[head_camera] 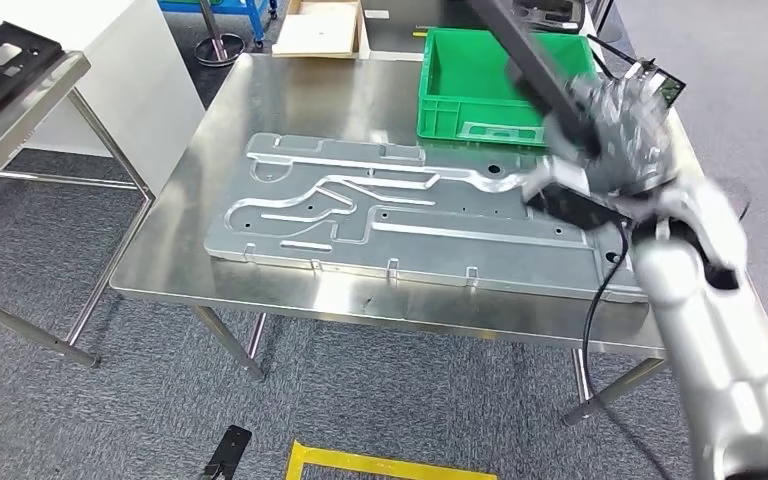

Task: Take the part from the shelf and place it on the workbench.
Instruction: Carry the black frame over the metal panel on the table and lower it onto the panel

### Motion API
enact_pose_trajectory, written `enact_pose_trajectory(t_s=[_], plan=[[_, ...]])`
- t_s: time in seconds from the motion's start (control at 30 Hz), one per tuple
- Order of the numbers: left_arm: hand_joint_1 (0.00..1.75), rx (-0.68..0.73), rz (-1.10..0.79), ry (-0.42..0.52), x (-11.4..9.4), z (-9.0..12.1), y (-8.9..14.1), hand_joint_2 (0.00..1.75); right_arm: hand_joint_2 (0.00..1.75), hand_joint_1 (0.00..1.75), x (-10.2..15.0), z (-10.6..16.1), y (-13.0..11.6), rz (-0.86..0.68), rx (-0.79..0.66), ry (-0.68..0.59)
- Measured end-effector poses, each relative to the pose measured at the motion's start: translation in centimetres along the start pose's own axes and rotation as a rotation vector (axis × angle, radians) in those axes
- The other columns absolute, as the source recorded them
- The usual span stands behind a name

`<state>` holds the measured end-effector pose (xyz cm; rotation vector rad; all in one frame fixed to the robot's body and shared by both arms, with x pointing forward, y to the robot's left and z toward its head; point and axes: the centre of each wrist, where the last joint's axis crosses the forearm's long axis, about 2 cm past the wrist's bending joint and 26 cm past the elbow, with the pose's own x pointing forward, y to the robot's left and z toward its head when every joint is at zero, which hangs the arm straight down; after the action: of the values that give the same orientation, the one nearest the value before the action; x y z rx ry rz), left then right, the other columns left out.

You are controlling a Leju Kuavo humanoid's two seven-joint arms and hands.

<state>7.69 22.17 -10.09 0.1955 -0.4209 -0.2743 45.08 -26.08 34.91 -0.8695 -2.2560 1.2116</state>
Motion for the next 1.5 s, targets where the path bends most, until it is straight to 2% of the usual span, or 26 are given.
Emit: enact_pose_trajectory(t_s=[0.1, 0.2, 0.37, 0.53, 0.67, 0.73, 0.87, 1.03, 1.5], plan=[[0.0, -0.013, -0.023, 0.033, -0.4, 0.1, -0.1, 1.75, 1.75, 1.75, -2.8, -2.3, -2.1, 0.271, 0.059, 0.082], [0.0, -0.022, -0.048, 0.075, -1.4, 0.4, -0.4, 1.75, 1.75, 1.75, -5.2, -2.3, -2.2, 0.406, 0.164, 0.168], [0.0, -0.016, -0.062, 0.081, -1.8, 0.6, -0.5, 1.75, 1.75, 1.75, -7.6, 0.8, 0.7, 0.451, 0.318, 0.29], [0.0, -0.011, -0.072, 0.056, -1.7, 0.5, -0.5, 1.75, 1.75, 1.75, -8.3, 5.2, 4.7, 0.416, 0.442, 0.373], [0.0, -0.008, -0.09, 0.034, -1.2, 0.4, -0.5, 1.75, 0.0, 0.0, -8.2, 7.5, 6.9, 0.388, 0.489, 0.415], [0.0, -0.006, -0.1, 0.028, -1.0, 0.4, -0.4, 1.75, 0.0, 0.0, -8.0, 8.3, 7.8, 0.376, 0.51, 0.428], [0.0, -0.001, -0.109, 0.022, -0.6, 0.2, -0.3, 0.0, 0.0, 0.0, -7.5, 9.1, 8.9, 0.362, 0.545, 0.453], [0.0, 0.0, -0.11, 0.051, -0.5, 0.2, -0.2, 0.0, 0.0, 0.0, -7.2, 10.1, 9.9, 0.349, 0.578, 0.466], [0.0, 0.011, -0.104, 0.089, -0.6, 0.1, 0.0, 0.0, 0.0, 0.0, -8.1, 10.8, 9.3, 0.365, 0.585, 0.51]])
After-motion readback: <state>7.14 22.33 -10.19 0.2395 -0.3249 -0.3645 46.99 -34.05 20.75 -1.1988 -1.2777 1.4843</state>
